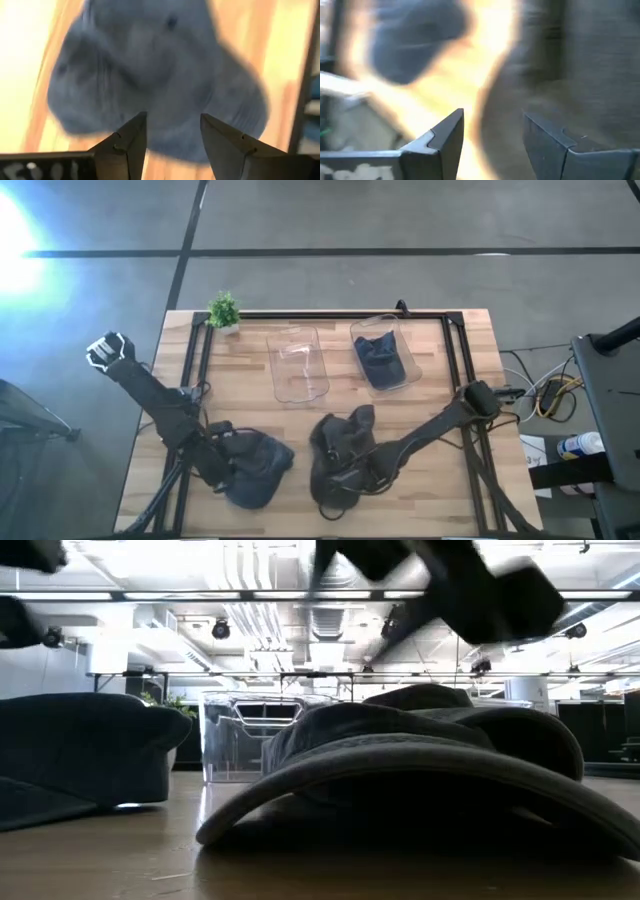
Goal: Pick & Place hat
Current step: Put the blue cap into the right transparent bin
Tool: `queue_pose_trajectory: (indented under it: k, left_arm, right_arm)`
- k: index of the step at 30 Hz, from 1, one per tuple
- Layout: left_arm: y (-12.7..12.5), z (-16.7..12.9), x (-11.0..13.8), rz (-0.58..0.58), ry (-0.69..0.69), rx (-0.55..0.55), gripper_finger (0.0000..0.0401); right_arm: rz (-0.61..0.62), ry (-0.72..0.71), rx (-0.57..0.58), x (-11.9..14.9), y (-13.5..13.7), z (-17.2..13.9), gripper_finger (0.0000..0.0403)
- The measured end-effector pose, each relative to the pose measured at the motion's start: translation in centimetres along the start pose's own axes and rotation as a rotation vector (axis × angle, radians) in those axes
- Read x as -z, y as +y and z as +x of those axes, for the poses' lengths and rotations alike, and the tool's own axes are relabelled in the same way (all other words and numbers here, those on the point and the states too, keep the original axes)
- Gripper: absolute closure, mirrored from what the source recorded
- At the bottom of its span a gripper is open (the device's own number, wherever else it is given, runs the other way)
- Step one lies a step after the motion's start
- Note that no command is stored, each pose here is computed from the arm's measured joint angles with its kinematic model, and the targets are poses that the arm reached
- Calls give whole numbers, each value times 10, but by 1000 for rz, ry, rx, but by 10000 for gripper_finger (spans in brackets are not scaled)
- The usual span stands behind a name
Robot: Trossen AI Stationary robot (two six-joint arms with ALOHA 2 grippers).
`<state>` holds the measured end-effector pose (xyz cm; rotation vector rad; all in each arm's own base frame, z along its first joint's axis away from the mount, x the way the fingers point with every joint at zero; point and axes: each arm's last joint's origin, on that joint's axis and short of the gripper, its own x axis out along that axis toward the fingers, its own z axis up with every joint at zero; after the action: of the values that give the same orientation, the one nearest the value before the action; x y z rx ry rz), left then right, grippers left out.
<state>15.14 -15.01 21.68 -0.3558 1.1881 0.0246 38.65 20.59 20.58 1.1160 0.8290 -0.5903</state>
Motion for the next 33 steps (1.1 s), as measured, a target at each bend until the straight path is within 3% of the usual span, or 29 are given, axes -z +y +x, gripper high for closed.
queue_pose_trajectory:
  k: [4,11,20,26,33]
  left_arm:
    - [2,7,11,-35,44,-4,225]
    - [6,31,22,-166,25,98,225]
    - [11,55,30,-219,-8,183,225]
    - [16,60,36,-167,8,164,225]
    - [21,64,38,-95,-24,118,225]
  right_arm:
    - [-13,25,-172,-17,19,3,218]
    - [28,44,-256,-32,21,52,218]
    - [22,8,-191,-27,7,86,218]
    - [-110,-111,-103,-38,1,85,218]
    - [-299,-55,-225,-60,10,91,218]
